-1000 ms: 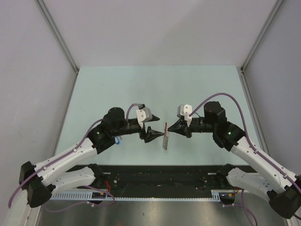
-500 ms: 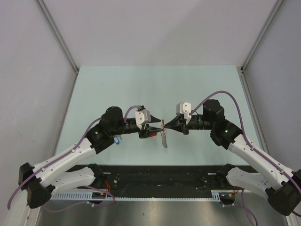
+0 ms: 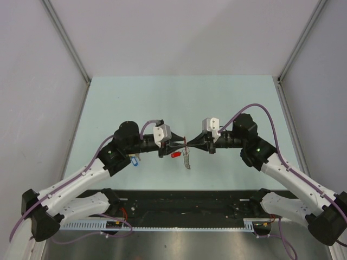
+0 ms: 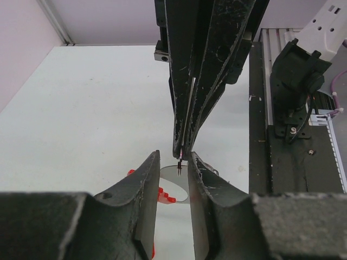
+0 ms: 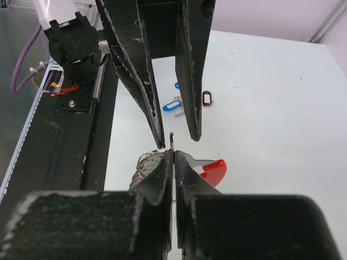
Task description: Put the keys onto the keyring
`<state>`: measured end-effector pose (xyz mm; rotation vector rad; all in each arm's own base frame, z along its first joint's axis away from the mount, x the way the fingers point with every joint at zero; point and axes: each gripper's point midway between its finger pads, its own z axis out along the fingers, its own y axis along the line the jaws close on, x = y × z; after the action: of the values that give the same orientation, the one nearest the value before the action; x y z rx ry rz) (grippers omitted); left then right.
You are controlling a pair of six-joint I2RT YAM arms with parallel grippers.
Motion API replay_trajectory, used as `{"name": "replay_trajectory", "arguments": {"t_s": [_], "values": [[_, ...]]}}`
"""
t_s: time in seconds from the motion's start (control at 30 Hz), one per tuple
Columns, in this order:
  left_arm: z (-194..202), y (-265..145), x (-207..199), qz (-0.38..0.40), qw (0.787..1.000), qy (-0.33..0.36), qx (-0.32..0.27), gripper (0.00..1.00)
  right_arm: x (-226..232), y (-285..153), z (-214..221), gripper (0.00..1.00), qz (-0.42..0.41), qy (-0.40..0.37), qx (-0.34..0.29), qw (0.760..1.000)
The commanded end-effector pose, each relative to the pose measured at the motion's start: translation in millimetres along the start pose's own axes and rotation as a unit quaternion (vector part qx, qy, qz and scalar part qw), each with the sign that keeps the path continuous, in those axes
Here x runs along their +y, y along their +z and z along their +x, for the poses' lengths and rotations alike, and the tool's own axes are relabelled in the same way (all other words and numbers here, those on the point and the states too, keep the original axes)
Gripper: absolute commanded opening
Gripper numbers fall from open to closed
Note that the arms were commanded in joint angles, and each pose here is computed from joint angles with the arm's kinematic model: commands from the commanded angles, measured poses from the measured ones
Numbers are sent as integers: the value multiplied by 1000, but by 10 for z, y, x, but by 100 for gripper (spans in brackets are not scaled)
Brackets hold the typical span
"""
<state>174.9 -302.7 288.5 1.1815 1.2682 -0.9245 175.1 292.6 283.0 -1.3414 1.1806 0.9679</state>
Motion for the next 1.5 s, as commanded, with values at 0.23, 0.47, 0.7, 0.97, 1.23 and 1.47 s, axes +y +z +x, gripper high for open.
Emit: {"name": "replay_trajectory", "arguments": {"t_s": [0.23, 0.47, 0.7, 0.97, 1.23, 1.47], "values": [[34, 36, -32, 26, 1000, 8, 13, 26, -53, -14, -308, 0, 6, -43, -35, 998], [69, 48, 6, 19, 1000, 7, 21, 19, -51, -24, -281, 0, 8, -44, -29, 999], [25, -12, 80, -3, 1000, 14, 17, 17, -70, -42, -288, 0, 14, -48, -28, 998], [23, -16, 80, -1, 1000, 7, 16, 15, -73, -42, -283, 0, 14, -46, -27, 998], [22, -1, 52, 8, 1000, 1, 14, 17, -70, -36, -275, 0, 12, -45, -27, 999], [-6, -1, 36, 13, 1000, 0, 8, 19, -50, -15, -258, 0, 6, -42, -26, 999]]}}
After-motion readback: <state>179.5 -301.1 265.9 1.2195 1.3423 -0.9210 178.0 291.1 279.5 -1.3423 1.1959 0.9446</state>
